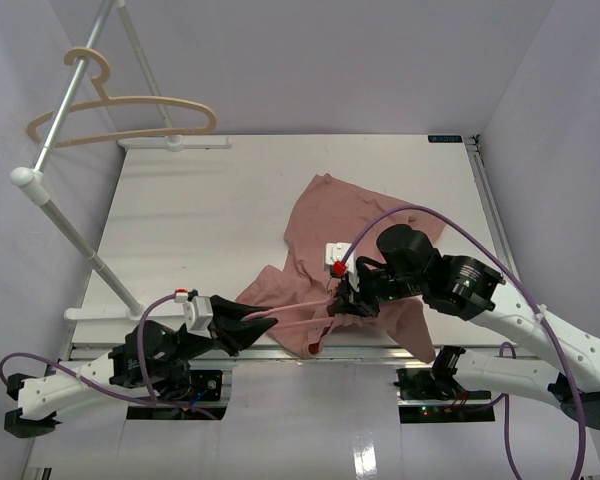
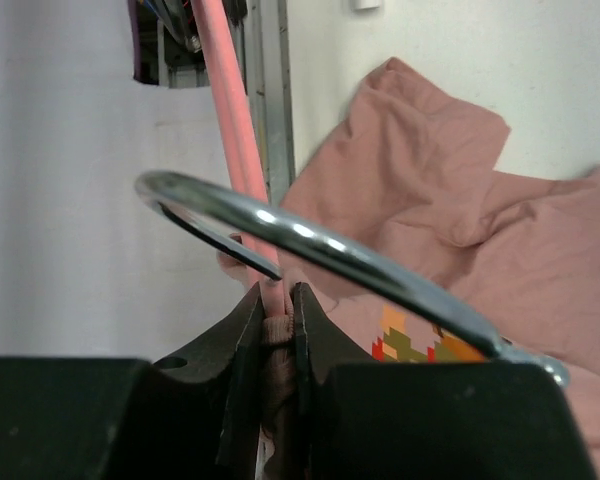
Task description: Place the t-shirt on the hanger
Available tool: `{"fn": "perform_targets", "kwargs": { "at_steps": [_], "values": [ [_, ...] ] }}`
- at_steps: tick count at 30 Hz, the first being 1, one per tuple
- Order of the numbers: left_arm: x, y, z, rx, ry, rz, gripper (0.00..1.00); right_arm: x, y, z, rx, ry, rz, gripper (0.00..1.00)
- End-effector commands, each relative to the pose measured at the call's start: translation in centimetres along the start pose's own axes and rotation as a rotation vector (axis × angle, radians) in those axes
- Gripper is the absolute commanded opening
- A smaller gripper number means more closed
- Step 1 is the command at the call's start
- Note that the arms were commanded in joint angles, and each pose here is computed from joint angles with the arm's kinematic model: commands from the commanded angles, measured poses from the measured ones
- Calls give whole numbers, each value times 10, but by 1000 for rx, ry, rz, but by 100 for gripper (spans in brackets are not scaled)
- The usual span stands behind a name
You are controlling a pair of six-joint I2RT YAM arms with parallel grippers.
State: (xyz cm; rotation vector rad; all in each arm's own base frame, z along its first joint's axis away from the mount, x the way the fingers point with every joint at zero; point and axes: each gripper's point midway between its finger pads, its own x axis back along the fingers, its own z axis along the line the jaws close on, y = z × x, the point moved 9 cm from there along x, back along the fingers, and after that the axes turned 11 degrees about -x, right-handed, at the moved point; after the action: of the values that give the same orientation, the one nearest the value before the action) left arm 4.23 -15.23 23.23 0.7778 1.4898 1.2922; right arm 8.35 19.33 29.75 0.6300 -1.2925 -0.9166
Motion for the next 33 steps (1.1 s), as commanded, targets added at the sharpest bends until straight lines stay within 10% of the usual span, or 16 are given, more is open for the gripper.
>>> {"fn": "perform_targets", "kwargs": {
  "at_steps": [1,4,19,33],
  "values": [
    [2,70,15,90,158,-209,48,18,14,-13,-63,-266,-124,8],
    [6,75,27,145,318,-176,65,27,13,-20,-108,-405,-149,8],
    [-22,11,17,521,499,126,67,39,23,-27,-206,-578,-300,8],
    [-84,-62,-3,576,547,484,65,27,11,-32,-219,-581,-309,8]
  ]
}}
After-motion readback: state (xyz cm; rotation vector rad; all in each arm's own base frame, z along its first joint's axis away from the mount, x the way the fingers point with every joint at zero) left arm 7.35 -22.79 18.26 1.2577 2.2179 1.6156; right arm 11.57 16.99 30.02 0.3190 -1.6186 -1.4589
